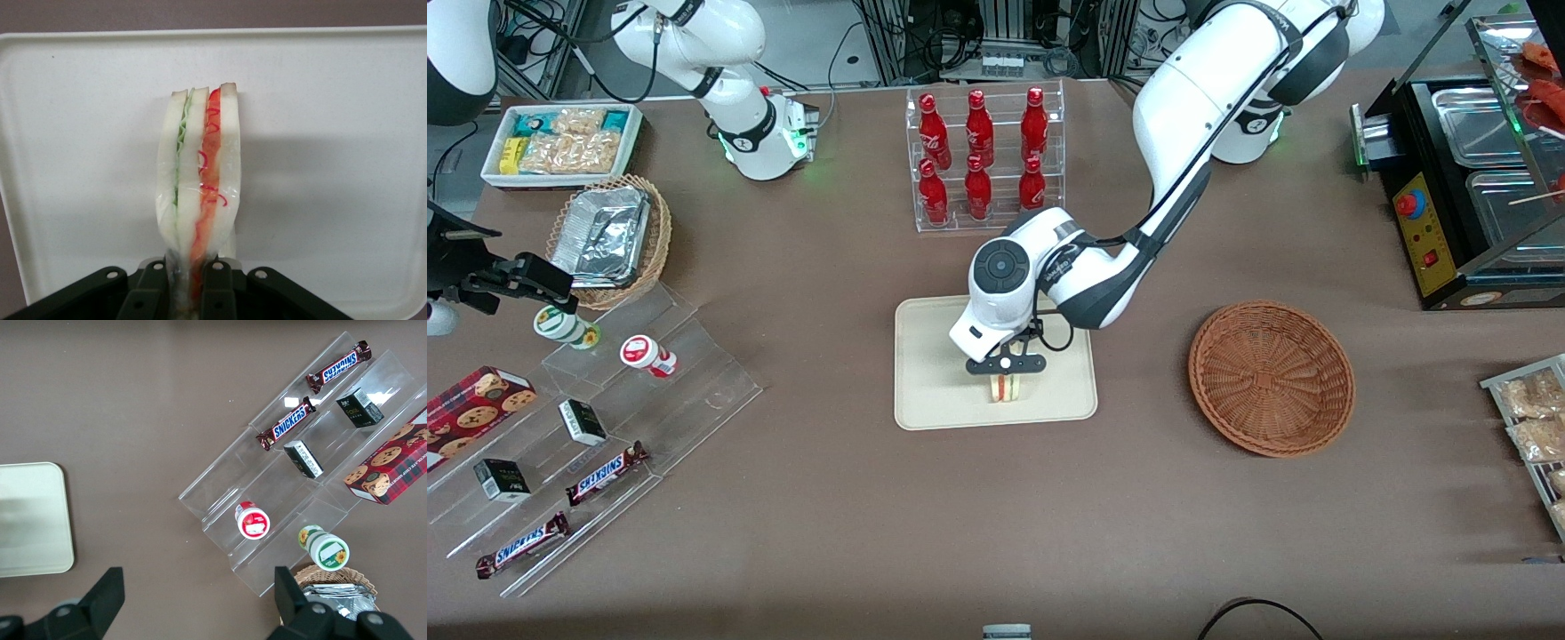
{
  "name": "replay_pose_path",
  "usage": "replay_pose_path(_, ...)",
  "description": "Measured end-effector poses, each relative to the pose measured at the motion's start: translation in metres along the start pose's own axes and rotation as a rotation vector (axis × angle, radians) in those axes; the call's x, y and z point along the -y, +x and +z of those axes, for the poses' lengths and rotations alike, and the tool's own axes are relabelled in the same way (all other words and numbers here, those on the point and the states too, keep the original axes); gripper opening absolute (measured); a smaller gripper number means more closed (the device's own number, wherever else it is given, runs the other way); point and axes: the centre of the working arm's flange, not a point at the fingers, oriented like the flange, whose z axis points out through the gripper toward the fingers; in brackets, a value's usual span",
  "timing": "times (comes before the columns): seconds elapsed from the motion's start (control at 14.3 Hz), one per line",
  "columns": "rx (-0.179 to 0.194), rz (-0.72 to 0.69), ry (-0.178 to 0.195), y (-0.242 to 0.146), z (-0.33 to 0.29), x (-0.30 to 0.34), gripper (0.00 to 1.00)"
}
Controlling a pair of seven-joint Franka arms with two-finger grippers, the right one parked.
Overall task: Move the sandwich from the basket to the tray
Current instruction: 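Lower the sandwich onto the tray and open the left gripper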
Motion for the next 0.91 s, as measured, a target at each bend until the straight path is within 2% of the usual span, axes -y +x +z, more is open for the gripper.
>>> replay_pose_path(0.77,0.015,-0.055,0.013,-0.006,0.016,-0.005,0.15)
replay_pose_path(0.91,0.015,-0.056,0.012,-0.006,0.016,-0.005,0.3)
